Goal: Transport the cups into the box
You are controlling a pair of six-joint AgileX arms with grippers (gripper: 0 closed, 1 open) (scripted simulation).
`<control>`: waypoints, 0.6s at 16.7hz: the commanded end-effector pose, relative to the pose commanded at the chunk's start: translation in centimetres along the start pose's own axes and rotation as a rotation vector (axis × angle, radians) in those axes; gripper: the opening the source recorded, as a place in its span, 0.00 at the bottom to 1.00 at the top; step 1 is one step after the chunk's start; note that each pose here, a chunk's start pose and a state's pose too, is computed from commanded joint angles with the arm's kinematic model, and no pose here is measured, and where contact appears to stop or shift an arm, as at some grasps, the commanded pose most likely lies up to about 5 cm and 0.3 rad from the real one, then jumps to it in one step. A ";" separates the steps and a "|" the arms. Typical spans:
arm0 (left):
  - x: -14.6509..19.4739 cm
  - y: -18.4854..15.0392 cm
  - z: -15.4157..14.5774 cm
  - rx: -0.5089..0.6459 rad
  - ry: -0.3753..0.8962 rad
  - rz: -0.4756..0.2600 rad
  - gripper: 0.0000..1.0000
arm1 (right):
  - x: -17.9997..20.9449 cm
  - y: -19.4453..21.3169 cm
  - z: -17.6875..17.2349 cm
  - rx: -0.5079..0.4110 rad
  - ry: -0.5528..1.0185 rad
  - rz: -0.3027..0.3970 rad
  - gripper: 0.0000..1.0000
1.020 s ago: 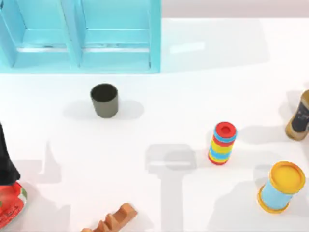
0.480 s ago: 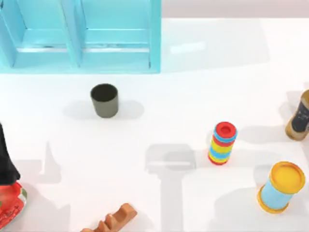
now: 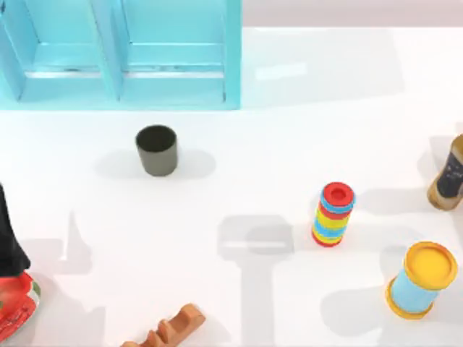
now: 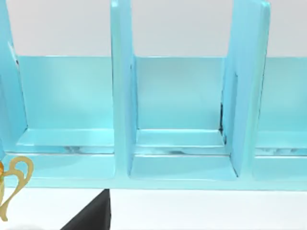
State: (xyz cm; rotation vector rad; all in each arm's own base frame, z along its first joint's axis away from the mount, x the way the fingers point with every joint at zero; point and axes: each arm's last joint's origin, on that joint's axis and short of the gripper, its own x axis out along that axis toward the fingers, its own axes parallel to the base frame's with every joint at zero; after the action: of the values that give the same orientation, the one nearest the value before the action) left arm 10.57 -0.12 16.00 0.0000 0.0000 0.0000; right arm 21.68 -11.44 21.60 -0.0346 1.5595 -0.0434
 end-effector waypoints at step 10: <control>0.0 0.0 0.0 0.000 0.000 0.000 1.00 | 0.0 0.0 0.0 0.000 0.000 0.000 0.53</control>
State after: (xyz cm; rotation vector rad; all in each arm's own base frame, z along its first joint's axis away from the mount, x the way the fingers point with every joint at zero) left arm 10.57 -0.12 16.00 0.0000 0.0000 0.0000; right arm 21.68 -11.44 21.58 -0.0346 1.5595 -0.0434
